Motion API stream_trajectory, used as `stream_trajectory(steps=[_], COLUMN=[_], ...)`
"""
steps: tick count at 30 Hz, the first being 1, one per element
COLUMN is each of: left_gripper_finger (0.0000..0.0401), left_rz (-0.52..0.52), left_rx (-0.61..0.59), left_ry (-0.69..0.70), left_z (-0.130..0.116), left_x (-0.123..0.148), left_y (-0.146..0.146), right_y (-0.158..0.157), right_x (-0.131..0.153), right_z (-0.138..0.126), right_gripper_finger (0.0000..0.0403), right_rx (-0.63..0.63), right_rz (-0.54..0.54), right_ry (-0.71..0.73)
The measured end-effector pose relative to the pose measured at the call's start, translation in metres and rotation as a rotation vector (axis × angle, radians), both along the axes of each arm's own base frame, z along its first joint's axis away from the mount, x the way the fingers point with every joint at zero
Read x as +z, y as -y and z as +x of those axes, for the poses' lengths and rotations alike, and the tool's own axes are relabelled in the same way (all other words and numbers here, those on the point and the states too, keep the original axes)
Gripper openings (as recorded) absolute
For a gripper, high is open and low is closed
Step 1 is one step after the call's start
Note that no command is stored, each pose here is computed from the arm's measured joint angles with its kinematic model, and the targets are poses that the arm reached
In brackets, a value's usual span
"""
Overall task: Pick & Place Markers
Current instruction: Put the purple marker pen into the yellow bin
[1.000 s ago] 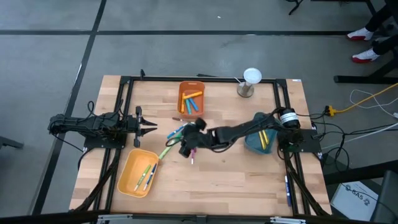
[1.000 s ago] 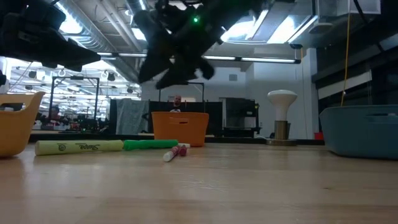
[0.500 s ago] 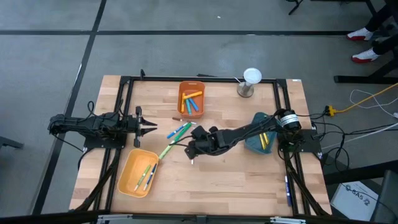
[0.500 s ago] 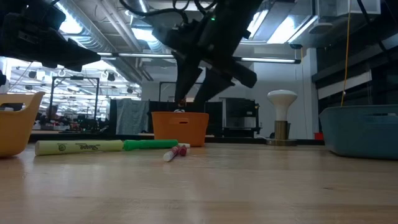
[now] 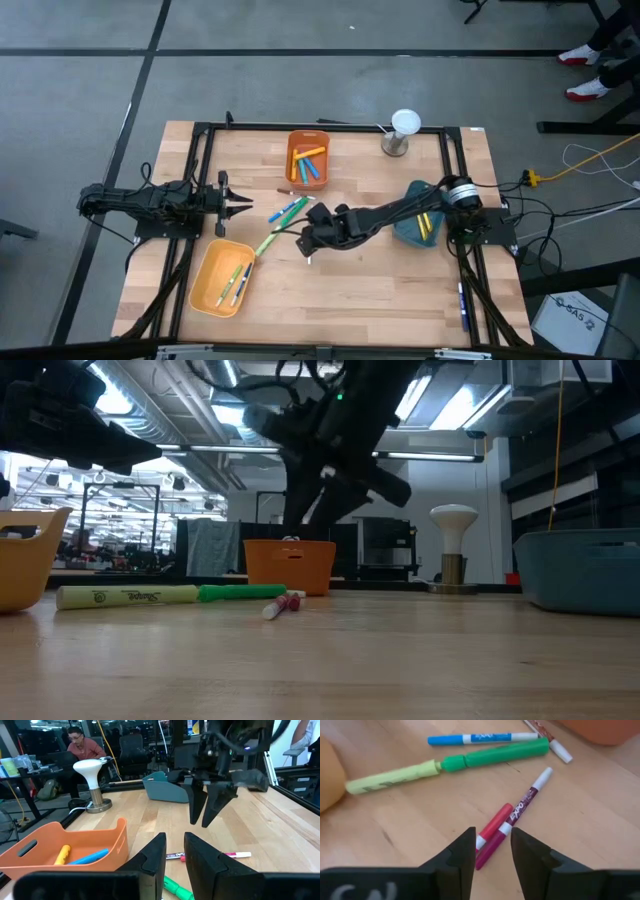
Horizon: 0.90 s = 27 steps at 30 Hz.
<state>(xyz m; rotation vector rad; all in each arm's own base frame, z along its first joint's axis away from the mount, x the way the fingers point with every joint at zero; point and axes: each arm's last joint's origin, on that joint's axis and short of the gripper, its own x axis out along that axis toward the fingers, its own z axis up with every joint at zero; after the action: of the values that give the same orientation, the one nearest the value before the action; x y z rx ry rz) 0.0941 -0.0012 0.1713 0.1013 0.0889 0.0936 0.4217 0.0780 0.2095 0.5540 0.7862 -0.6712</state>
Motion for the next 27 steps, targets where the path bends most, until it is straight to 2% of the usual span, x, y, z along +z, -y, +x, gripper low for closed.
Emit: stream_trajectory(steps=[4, 9, 17, 22, 27], left_gripper_finger=[0.0068, 0.0065, 0.0066, 0.0068, 0.0065], left_rz=[0.000, 0.000, 0.000, 0.000, 0.000], left_rx=[0.000, 0.000, 0.000, 0.000, 0.000], left_ry=[0.000, 0.000, 0.000, 0.000, 0.000], left_z=[0.000, 0.000, 0.000, 0.000, 0.000], left_x=[0.000, 0.000, 0.000, 0.000, 0.000], left_y=[0.000, 0.000, 0.000, 0.000, 0.000], right_y=[0.002, 0.010, 0.026, 0.028, 0.028], right_x=[-0.017, -0.038, -0.044, -0.046, -0.060], right_z=[0.005, 0.013, 0.017, 0.016, 0.018], right_gripper_finger=[0.0123, 0.0123, 0.0123, 0.0123, 0.0123], right_rx=[0.001, 0.037, 0.051, 0.051, 0.047], right_rz=[0.001, 0.076, 0.014, 0.010, 0.004], right_ry=[-0.035, -0.083, -0.112, -0.134, -0.157])
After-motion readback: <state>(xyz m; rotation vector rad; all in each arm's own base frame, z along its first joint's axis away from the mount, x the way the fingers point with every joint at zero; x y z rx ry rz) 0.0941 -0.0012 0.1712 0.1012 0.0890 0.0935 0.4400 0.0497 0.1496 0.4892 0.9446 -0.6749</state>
